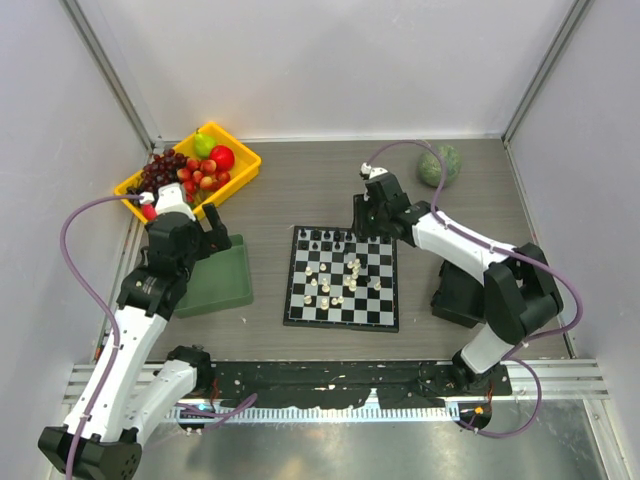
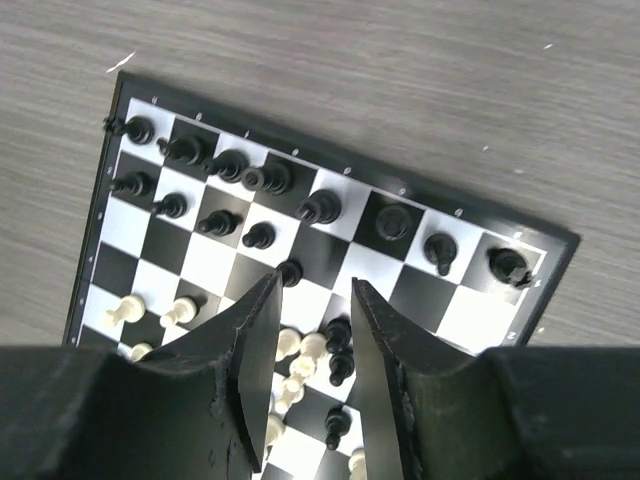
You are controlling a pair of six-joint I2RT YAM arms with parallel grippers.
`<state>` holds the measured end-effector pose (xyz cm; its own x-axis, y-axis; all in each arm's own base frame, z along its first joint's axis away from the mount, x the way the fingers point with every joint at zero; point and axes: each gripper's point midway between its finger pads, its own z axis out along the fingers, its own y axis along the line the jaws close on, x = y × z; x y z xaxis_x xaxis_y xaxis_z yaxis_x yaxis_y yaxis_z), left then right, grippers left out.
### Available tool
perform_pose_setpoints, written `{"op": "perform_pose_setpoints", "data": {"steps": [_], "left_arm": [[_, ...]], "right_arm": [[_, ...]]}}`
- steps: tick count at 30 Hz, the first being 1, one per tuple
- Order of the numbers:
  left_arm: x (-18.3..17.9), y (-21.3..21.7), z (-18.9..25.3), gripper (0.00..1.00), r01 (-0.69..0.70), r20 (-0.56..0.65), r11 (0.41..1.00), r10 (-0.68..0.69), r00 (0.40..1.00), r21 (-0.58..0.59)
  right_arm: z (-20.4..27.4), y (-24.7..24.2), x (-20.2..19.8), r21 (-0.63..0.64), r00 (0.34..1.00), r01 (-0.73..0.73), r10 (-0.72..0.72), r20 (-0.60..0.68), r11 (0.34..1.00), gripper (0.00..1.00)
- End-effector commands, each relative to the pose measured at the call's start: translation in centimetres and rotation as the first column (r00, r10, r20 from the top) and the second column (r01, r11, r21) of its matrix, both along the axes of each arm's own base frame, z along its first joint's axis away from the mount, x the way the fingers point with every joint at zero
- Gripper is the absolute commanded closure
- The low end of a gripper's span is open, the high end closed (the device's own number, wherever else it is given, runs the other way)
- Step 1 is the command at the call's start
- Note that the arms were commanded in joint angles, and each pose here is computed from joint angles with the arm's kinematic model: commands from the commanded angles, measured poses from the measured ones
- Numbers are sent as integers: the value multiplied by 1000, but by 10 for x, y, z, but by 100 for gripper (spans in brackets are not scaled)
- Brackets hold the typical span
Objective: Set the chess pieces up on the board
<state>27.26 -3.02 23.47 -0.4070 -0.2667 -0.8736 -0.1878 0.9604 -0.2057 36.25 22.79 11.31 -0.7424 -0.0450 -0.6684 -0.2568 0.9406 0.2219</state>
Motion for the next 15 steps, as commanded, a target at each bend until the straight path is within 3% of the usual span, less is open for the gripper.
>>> {"op": "perform_pose_setpoints", "data": {"steps": [1,15], "left_arm": [[8,-2,14,0,9,51,1000,-8,999,-11],[5,2,12,1,-7,50,1000,7,999,-3]], "right_arm": [[5,15,-13,40,999,-32,31,14,999,61],[-25,45,-22,16,993,-101,102,-54,995,66]]}}
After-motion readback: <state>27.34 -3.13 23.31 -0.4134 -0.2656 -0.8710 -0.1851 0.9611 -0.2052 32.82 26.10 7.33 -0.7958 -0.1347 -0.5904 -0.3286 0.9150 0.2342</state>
